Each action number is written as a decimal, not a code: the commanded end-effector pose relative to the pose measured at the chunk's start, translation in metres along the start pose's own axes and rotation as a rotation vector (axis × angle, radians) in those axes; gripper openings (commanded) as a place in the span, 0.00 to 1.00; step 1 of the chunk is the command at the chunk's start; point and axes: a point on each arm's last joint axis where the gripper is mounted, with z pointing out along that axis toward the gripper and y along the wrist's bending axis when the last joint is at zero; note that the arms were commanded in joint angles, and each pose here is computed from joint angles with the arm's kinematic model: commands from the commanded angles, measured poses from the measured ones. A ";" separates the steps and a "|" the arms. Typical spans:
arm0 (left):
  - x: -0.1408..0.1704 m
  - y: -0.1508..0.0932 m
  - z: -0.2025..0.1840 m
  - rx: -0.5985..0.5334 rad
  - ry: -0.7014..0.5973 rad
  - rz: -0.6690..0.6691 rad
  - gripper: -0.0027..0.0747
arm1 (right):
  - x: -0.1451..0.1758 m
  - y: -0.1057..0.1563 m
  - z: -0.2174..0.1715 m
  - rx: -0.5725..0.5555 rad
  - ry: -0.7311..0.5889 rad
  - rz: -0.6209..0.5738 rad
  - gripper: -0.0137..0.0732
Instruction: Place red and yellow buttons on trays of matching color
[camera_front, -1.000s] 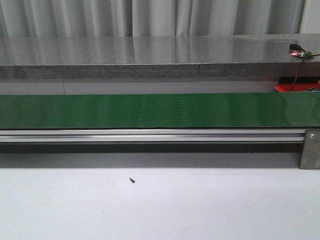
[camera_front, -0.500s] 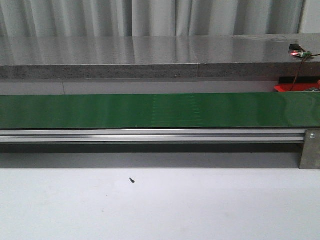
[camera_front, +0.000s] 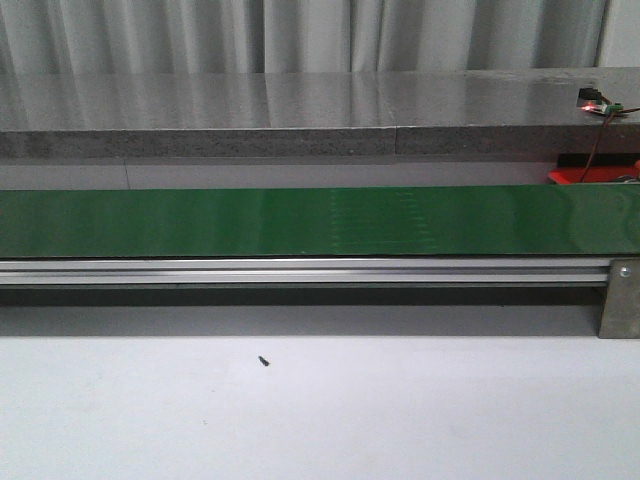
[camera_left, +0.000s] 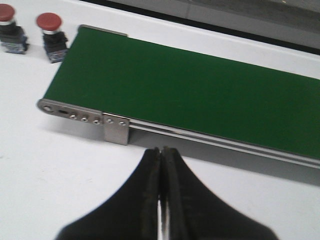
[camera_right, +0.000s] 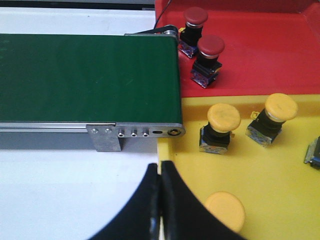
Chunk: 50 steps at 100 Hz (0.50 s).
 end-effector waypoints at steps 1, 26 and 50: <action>-0.019 0.007 -0.004 -0.056 -0.095 -0.051 0.01 | -0.015 0.000 -0.005 0.004 -0.104 -0.007 0.09; -0.046 0.038 0.010 -0.224 -0.034 -0.174 0.01 | -0.015 0.000 -0.005 0.004 -0.104 -0.007 0.09; -0.076 0.064 0.043 -0.270 0.056 -0.240 0.10 | -0.015 0.000 -0.005 0.004 -0.104 -0.007 0.09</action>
